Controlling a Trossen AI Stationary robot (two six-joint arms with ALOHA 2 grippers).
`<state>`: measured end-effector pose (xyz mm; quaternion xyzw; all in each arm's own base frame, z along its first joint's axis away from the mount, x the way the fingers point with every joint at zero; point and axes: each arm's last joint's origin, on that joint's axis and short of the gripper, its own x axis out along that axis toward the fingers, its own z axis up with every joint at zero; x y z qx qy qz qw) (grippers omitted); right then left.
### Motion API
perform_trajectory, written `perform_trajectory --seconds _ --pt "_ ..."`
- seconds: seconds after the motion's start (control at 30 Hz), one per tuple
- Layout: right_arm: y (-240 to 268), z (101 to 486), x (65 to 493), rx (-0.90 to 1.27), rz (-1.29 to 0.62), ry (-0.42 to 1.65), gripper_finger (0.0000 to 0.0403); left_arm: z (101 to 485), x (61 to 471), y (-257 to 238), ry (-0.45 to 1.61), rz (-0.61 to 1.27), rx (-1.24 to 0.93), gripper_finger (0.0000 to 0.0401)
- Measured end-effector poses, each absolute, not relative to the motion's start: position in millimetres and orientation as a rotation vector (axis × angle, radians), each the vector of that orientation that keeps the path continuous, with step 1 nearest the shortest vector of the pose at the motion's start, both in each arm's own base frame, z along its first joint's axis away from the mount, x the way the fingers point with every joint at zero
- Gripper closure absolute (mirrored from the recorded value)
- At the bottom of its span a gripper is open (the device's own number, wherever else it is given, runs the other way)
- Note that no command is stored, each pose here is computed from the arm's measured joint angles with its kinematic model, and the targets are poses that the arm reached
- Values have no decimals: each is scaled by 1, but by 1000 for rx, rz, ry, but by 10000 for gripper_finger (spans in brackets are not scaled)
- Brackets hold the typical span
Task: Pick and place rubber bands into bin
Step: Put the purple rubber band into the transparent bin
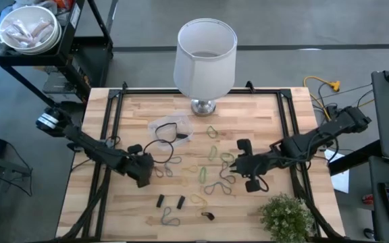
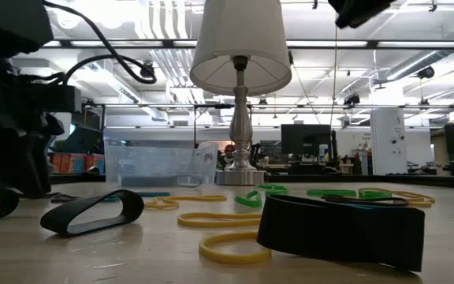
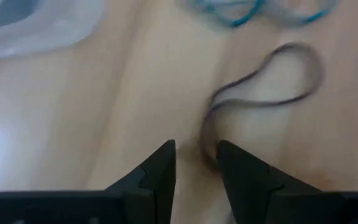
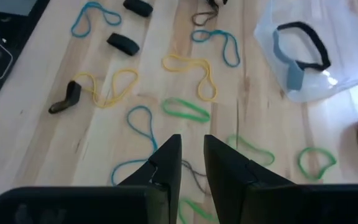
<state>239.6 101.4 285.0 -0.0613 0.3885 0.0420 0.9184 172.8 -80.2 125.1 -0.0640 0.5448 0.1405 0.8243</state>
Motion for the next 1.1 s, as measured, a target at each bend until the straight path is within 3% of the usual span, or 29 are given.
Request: perform_trajectory --seconds 0.5,0.6,0.73,1.1 --pt "100 266 237 -85 62 827 344 133 177 -83 1132 219 -202 295" --pt "100 264 237 -92 67 819 344 131 177 -84 1146 209 -180 321" --pt "100 262 237 -97 65 819 346 129 178 -84 1158 172 -127 388" --pt "98 260 237 -128 -2 806 346 151 195 -88 1055 165 76 399"
